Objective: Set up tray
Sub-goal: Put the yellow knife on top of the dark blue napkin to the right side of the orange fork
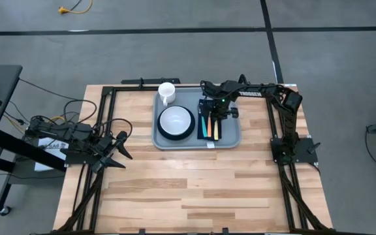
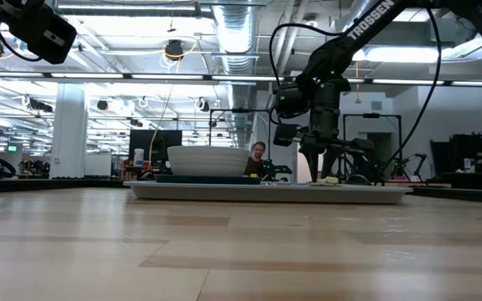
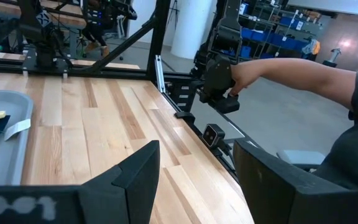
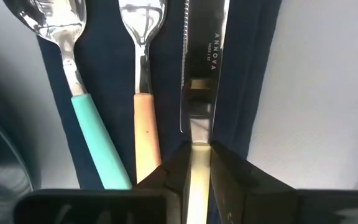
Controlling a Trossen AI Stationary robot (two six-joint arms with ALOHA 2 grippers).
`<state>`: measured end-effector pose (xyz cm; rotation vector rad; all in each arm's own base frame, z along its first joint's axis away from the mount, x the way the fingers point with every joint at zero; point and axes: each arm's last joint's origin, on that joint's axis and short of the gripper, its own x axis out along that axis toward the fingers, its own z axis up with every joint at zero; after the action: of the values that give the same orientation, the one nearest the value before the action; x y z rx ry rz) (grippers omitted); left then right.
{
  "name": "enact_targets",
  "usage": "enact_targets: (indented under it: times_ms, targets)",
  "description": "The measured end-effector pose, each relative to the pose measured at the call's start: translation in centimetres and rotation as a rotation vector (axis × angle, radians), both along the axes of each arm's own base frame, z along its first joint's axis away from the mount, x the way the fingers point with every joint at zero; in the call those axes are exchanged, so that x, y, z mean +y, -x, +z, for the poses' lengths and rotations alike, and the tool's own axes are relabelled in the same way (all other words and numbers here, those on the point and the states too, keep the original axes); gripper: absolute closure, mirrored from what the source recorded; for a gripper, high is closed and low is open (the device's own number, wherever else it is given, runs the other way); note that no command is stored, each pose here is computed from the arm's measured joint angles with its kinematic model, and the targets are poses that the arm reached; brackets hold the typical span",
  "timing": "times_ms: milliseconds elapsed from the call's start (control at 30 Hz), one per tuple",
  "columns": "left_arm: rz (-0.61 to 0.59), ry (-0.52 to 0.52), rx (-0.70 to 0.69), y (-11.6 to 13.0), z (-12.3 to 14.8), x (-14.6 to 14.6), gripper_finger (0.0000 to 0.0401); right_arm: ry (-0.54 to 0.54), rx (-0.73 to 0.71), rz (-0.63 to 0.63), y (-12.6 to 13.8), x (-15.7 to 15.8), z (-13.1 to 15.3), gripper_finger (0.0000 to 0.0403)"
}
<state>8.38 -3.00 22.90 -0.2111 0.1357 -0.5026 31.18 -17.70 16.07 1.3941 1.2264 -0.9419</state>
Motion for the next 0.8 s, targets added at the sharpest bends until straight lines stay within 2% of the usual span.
enact_targets:
  times_ms: [800]
  targets:
    - [-0.001,0.004,0.002,0.0,0.0,0.0,0.0208,0.052,-0.02,0.013,-0.41,-0.08,0.01,0.0355]
